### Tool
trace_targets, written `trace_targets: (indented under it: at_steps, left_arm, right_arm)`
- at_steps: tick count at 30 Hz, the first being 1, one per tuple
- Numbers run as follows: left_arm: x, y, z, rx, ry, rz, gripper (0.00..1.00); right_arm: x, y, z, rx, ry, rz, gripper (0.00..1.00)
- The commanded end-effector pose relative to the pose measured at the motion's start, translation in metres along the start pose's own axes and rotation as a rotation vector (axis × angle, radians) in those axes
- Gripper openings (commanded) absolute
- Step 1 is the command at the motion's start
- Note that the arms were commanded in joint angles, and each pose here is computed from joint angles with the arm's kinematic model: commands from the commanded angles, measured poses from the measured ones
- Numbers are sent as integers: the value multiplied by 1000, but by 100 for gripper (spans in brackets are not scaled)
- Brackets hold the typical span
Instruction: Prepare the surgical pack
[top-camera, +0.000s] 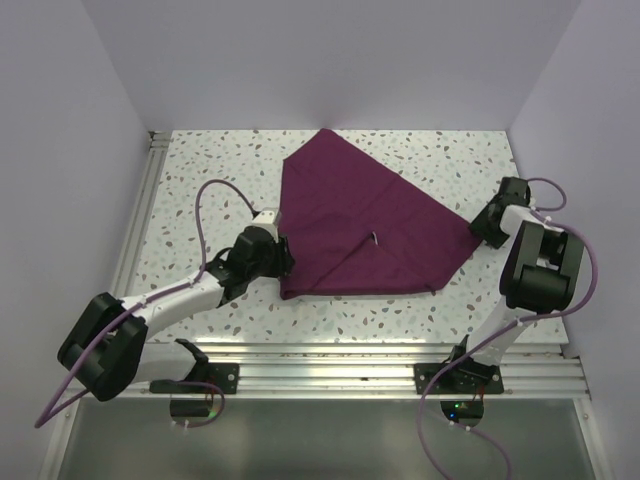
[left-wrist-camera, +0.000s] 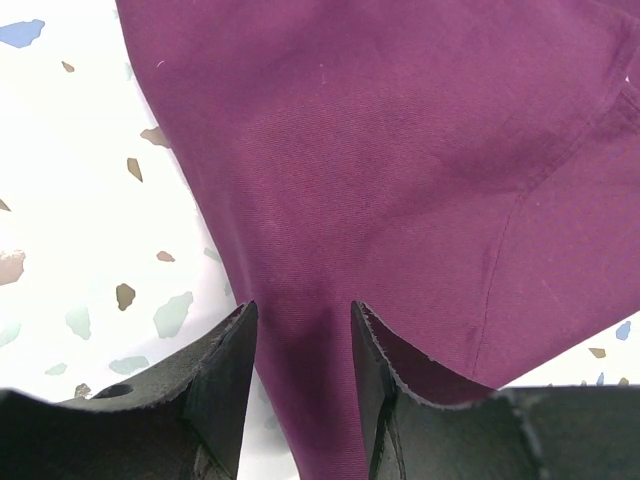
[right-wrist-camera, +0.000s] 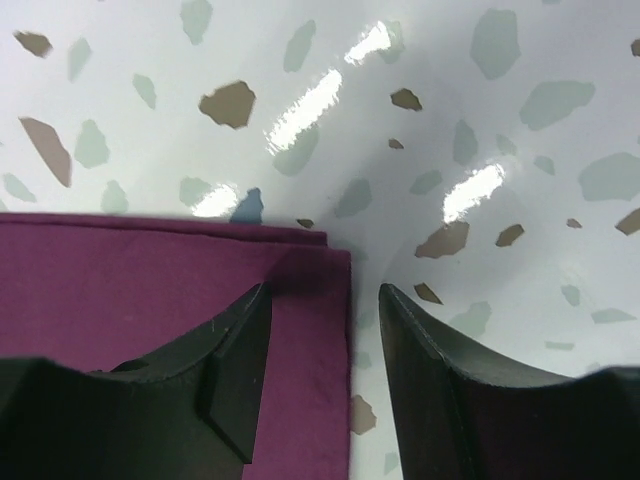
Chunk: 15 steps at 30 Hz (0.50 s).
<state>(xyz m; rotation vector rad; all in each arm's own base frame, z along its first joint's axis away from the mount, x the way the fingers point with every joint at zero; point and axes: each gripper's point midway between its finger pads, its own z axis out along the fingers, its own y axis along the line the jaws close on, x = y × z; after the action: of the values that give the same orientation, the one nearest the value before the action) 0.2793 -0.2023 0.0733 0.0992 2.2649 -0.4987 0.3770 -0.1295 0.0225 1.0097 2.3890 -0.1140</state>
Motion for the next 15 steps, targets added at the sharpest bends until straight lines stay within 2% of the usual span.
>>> trace_targets:
  at_steps: [1,3,6,7,8,11,12,15]
  left_arm:
    - [-10,-4,-3,25,-44,15,46]
    - [-11,-4,-3,22,-46,17,46]
    - [-12,-4,-3,19,-49,17,46]
    - [-12,-3,-3,17,-50,17,46]
    - [-12,-2,-3,13,-52,16,46]
    - [-11,-2,-2,11,-48,16,46]
    - [-11,-1,-1,7,-46,18,45]
    - [-13,2,-2,-11,-59,21,45]
  right_arm:
    - [-21,8,6,-9,-51,10,50]
    - [-18,10,10,-17,-39,9,47]
    - [-15,10,12,-22,-39,5,34]
    - [-14,10,10,-24,-43,5,29]
    - [-17,12,7,-33,-60,6,19]
    - [-19,19,-4,-58,-79,-15,3]
    - [-21,22,-8,-52,-94,-32,0]
    - [-19,40,-29,-39,-135,-128,0]
